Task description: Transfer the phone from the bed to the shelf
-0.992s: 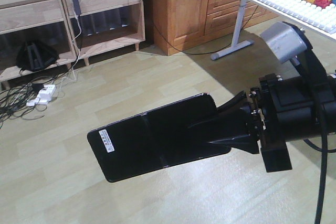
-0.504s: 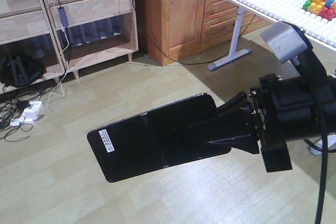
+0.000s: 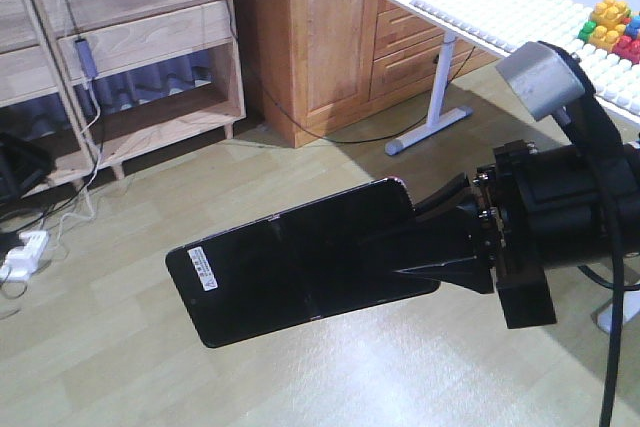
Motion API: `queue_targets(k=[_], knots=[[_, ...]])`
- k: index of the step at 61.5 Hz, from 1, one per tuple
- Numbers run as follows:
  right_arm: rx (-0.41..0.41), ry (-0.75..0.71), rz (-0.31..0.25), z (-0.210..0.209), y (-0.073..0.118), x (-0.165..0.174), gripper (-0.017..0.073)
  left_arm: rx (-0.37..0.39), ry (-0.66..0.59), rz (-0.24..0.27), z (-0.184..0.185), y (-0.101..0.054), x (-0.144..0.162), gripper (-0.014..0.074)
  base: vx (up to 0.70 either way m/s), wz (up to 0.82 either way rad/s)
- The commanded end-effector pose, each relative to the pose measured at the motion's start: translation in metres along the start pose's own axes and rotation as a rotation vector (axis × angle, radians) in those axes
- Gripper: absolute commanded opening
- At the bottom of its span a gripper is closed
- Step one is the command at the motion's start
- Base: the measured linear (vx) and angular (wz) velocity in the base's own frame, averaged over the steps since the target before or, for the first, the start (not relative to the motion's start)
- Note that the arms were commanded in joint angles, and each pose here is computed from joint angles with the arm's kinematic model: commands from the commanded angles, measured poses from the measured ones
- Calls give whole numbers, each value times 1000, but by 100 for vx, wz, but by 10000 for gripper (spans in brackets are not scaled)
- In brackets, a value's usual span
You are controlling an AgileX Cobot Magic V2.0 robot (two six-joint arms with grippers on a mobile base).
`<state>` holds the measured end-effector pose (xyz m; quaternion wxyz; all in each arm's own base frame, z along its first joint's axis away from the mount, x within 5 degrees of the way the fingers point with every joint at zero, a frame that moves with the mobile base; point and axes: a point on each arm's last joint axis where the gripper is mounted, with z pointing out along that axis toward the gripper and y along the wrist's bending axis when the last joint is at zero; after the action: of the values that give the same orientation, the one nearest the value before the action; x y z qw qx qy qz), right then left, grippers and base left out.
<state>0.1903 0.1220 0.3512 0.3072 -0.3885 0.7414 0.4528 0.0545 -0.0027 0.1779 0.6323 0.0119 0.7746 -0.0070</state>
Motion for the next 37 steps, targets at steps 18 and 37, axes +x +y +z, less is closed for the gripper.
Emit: queue_targets(k=[18,37], knots=[[-98,-63,-19,-7,19,-10,-1,-5,-75,-10,0,1,-6,1,33,-10],[-98,-63,-19,-7,19,-10,-1,-5,-75,-10,0,1,-6,1,33,-8]])
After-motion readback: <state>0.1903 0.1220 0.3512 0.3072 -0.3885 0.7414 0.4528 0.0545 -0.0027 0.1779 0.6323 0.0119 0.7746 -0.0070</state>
